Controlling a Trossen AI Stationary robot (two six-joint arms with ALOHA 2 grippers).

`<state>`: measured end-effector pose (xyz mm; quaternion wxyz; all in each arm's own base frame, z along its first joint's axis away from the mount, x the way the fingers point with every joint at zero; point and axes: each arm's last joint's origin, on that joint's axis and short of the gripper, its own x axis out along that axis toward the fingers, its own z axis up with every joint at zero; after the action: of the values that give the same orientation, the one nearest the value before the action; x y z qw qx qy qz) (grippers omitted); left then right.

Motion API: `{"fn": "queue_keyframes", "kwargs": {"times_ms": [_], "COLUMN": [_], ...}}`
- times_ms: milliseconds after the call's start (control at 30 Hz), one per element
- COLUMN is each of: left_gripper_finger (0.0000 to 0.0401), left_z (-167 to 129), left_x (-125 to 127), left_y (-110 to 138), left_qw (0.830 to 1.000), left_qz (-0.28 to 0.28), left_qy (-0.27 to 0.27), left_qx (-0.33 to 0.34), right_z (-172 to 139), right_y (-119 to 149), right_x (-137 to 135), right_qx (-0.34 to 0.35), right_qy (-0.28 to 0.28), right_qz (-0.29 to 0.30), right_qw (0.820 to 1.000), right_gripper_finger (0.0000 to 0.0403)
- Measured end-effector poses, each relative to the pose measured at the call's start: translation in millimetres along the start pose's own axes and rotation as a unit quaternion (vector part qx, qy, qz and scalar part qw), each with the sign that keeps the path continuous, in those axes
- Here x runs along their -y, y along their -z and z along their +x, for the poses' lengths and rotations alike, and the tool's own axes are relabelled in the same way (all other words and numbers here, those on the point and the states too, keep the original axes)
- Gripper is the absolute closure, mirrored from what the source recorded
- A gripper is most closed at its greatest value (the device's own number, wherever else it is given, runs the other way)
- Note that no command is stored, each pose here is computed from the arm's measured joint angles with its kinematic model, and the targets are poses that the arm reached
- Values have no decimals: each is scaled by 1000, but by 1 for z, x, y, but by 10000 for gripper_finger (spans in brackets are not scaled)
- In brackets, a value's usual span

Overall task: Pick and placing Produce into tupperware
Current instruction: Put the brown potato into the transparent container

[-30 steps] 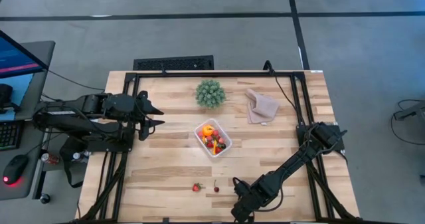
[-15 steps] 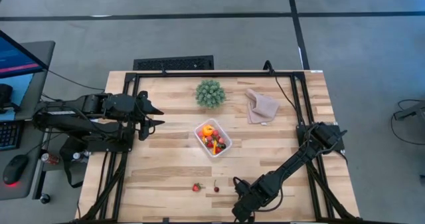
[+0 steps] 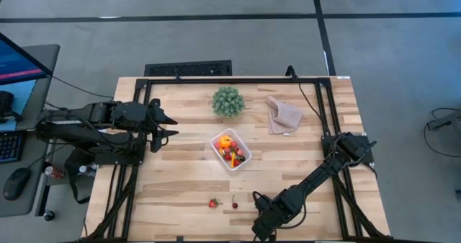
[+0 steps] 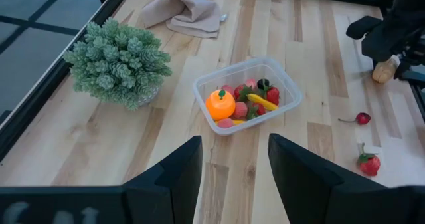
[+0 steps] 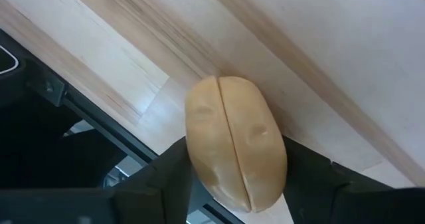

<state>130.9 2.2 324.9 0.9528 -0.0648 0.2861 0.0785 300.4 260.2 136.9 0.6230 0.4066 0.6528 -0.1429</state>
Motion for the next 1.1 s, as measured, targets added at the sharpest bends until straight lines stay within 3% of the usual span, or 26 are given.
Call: {"fn": "queue_keyframes", "kwargs": {"times_ms": [267, 500, 867, 1100], "left_gripper_finger": [237, 237, 237, 237], "left_z": [0, 0, 0, 0], "left_x": [0, 0, 0, 0], "left_y": [0, 0, 0, 0], "left_qw": [1000, 1000, 1000, 1000], "left_qz": [0, 0, -1, -1], "left_qy": [0, 0, 0, 1], "left_qx": [0, 0, 2, 2], "right_z": [-4, -19, -57, -82], "right_y": [-2, -1, -3, -10], "right_x": [0, -3, -2, -2], "right_qx": [40, 78, 165, 214], "right_qy": [-3, -21, -38, -57], "right_qz": [4, 6, 13, -7], "right_qw": [999, 997, 985, 975], "right_gripper_finger": [197, 216, 205, 218]}}
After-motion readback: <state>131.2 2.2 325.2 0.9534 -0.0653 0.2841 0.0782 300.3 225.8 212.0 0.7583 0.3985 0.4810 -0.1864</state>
